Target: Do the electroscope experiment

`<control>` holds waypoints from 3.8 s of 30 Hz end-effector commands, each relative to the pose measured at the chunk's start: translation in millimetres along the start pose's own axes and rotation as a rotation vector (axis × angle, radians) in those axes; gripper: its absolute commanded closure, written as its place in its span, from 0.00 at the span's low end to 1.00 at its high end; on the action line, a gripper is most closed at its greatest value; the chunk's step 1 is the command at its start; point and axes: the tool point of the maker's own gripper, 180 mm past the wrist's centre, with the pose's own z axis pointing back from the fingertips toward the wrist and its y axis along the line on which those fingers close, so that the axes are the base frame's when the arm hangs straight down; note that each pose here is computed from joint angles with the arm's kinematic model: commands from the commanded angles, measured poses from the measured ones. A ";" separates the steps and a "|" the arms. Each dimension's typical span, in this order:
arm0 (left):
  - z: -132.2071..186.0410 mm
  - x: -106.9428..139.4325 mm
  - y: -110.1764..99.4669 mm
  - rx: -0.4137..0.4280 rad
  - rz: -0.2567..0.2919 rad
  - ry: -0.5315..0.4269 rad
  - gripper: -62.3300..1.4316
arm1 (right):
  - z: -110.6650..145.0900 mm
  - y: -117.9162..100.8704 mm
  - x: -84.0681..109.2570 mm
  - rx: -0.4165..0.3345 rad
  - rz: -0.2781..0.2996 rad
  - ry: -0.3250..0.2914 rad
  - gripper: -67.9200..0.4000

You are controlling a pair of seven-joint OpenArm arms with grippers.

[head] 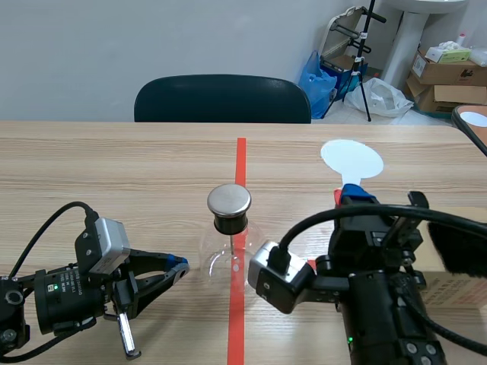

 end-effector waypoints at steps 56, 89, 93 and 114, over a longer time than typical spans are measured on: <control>98.2 139.2 -86.9 -0.212 -0.003 -0.091 0.00 | 59.6 36.2 -79.0 0.099 0.049 -0.077 0.98; 95.6 151.1 -80.6 -0.169 0.056 -0.142 0.00 | 78.0 53.2 -69.4 0.164 0.018 -0.091 0.98; 95.6 151.1 -80.6 -0.169 0.056 -0.142 0.00 | 77.6 53.2 -74.3 0.164 0.020 -0.064 0.98; 95.6 152.2 -80.0 -0.166 0.062 -0.147 0.00 | 77.7 53.4 -71.7 0.165 0.024 -0.079 0.00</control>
